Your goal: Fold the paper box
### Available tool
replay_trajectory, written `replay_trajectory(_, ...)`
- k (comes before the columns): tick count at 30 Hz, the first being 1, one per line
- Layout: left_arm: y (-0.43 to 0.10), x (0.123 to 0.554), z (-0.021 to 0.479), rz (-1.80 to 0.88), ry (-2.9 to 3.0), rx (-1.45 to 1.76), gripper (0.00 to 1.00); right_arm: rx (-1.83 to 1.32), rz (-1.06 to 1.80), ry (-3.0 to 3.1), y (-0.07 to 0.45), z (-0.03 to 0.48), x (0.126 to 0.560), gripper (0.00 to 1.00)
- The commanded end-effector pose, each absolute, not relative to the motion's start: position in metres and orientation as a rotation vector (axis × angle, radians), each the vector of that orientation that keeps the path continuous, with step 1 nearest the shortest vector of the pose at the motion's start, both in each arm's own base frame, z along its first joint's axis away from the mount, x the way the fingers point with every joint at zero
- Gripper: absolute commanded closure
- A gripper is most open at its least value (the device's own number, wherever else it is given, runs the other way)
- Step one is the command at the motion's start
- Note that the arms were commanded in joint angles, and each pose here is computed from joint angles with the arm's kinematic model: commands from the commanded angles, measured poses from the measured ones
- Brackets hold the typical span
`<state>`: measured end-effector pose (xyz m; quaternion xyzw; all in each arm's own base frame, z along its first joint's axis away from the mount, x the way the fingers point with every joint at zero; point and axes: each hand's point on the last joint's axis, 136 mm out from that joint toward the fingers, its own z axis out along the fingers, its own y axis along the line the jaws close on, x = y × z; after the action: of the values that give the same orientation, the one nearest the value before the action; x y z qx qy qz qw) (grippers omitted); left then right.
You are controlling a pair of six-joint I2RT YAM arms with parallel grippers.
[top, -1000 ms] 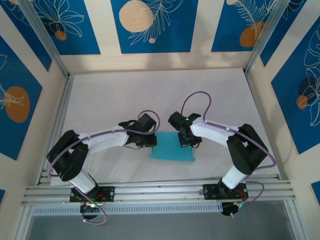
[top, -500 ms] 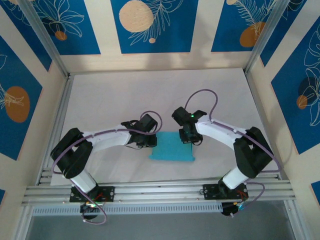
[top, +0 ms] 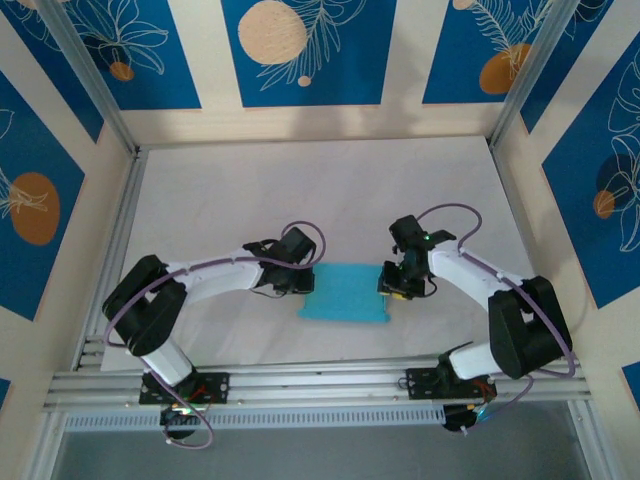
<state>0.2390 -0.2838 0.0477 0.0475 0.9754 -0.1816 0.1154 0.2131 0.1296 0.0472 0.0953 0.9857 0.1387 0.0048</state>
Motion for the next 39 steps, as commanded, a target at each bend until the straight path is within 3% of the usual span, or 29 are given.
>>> replay_trajectory(1,-0.266,0.226,0.023,-0.377,2.945,0.183,0.84,0.255,0.603,3.085,0.149,0.047,0.217,0.7)
replay_trajectory(5,-0.266,0.224,0.017,-0.38,2.958,0.188,0.84,0.257,0.588,3.141,0.15,0.032,0.212,0.8)
replay_trajectory(16,-0.266,0.221,0.014,-0.381,2.973,0.22,0.85,0.223,0.306,3.207,0.135,0.013,0.209,0.84)
replay_trajectory(20,-0.263,0.225,0.029,-0.362,2.93,0.268,0.69,0.221,0.117,3.221,0.125,0.01,0.207,0.85)
replay_trajectory(25,-0.26,0.23,0.051,-0.371,2.868,0.298,0.65,0.21,0.045,3.234,0.126,0.007,0.205,0.86)
replay_trajectory(31,-0.256,0.228,0.046,-0.372,2.874,0.296,0.66,0.189,0.057,3.23,0.131,0.008,0.207,0.86)
replay_trajectory(39,-0.283,0.231,0.037,-0.556,2.861,0.279,0.75,0.13,0.153,3.229,0.148,0.01,0.208,0.88)
